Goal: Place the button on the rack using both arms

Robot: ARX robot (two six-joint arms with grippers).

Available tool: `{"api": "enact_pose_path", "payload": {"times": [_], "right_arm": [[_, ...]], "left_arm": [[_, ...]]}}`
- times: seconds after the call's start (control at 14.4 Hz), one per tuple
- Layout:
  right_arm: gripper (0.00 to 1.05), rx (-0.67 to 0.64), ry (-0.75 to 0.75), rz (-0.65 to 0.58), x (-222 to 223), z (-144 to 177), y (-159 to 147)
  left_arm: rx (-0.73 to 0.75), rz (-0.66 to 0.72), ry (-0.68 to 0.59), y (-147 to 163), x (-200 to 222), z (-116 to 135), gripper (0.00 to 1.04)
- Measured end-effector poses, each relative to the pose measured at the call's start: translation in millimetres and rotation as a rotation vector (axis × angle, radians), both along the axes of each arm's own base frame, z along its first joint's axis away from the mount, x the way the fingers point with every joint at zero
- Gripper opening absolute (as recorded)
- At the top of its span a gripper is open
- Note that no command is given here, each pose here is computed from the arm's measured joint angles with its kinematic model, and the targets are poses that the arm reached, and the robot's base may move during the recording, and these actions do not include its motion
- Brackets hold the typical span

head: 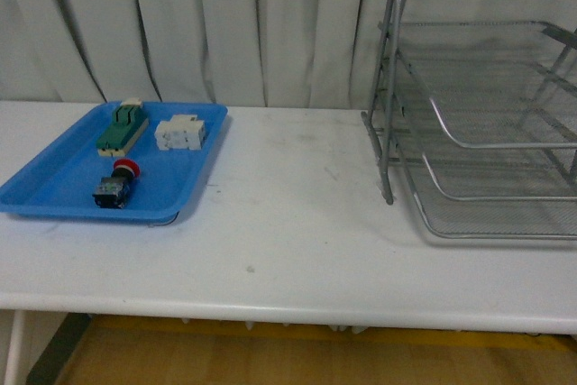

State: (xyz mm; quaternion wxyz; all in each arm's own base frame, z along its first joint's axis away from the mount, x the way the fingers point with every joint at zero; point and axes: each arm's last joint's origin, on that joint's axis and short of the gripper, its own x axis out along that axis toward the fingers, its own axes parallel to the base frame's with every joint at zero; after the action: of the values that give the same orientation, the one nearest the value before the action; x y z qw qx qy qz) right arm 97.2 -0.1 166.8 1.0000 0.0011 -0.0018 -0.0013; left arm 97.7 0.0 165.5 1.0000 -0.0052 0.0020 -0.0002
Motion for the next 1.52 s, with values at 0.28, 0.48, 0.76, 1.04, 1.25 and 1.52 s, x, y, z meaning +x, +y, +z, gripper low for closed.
{"api": "enact_pose_path", "payload": {"times": [0.28,0.48,0.76,1.04,1.25,1.52], "right_arm": [[0.98,0.000,0.000,0.000,0,0,0],[0.98,0.000,0.000,0.000,0,0,0],[0.98,0.000,0.000,0.000,0,0,0],[0.98,0.000,0.000,0.000,0,0,0],[0.98,0.000,0.000,0.000,0,0,0],[0.98,0.234,0.056,0.086,56,41,-13]], "left_arm": [[0.000,0.000,0.000,0,0,0,0.98],[0.000,0.000,0.000,0,0,0,0.98],[0.000,0.000,0.000,0,0,0,0.98],[0.000,0.000,0.000,0,0,0,0.98],[0.000,0.000,0.000,0,0,0,0.98],[0.000,0.000,-0.001,0,0,0,0.98]]}}
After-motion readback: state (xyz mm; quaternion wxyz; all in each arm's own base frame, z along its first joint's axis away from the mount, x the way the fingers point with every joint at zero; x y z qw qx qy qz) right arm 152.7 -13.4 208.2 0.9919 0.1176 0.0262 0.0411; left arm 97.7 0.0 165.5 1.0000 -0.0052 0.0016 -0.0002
